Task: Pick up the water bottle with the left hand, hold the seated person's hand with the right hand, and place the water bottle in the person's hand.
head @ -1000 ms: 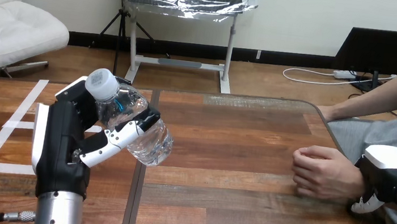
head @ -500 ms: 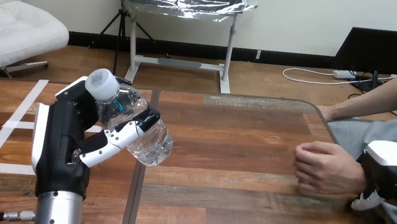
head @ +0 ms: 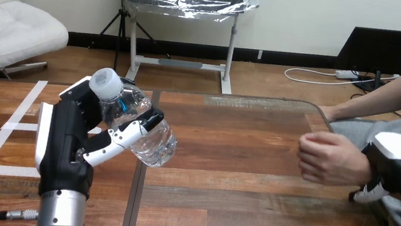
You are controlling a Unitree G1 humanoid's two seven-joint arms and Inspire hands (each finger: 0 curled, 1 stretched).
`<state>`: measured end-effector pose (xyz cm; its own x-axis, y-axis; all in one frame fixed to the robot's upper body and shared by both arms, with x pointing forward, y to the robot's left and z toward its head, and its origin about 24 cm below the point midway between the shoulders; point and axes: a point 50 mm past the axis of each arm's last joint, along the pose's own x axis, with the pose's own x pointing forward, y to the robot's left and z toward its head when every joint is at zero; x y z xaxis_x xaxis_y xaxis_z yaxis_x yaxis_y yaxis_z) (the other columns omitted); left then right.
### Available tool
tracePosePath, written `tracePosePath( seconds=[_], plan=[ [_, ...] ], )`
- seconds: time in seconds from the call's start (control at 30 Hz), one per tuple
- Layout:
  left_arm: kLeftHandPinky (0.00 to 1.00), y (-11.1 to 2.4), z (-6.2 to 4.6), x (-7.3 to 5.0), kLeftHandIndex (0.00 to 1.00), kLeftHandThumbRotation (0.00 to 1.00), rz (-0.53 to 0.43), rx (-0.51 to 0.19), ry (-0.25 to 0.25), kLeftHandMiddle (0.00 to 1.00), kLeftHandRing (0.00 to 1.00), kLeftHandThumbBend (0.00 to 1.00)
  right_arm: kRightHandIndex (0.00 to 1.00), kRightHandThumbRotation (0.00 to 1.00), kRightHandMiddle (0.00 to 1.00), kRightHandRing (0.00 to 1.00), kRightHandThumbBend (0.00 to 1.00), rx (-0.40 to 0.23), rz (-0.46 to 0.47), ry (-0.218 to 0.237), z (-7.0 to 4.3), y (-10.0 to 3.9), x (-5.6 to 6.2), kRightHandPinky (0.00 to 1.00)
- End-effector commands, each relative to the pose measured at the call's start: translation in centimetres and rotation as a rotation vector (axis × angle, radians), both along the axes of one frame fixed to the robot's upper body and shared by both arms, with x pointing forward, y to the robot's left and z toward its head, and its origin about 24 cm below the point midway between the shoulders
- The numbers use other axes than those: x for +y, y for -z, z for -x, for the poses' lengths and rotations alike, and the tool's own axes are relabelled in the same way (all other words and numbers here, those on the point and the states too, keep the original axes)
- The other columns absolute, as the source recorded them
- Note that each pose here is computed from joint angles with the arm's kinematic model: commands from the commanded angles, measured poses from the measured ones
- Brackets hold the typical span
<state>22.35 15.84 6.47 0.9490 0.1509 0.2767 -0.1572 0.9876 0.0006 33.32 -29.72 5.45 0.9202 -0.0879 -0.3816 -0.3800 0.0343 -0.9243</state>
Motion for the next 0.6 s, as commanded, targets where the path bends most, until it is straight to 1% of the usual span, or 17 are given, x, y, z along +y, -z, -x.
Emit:
tracePosePath(
  seconds=[0.0, 0.13, 0.33, 0.57],
  plan=[
    [0.48, -3.1, -1.6, -1.0, 0.50, 0.00, 0.006, -0.140, 0.041, 0.45, 0.44, 0.65, 0.48, 0.00, 0.44, 0.32, 0.70, -0.103, 0.003, -0.020, -1.2, -3.2, 0.2, 0.21],
    [0.47, -3.3, -1.8, -1.4, 0.49, 0.00, 0.000, -0.143, 0.047, 0.44, 0.44, 0.65, 0.47, 0.00, 0.43, 0.32, 0.71, -0.127, -0.015, -0.041, -1.1, -3.8, 0.4, 0.21],
    [0.43, -3.7, -2.2, -1.9, 0.49, 0.00, -0.019, -0.144, 0.063, 0.44, 0.42, 0.65, 0.46, 0.00, 0.41, 0.30, 0.71, -0.150, -0.038, -0.059, -1.1, -4.4, 0.5, 0.20],
    [0.42, -4.0, -2.6, -2.7, 0.49, 0.00, -0.024, -0.140, 0.083, 0.43, 0.42, 0.64, 0.43, 0.00, 0.37, 0.27, 0.72, -0.171, -0.035, -0.091, -0.9, -5.2, 0.7, 0.19]
  ],
)
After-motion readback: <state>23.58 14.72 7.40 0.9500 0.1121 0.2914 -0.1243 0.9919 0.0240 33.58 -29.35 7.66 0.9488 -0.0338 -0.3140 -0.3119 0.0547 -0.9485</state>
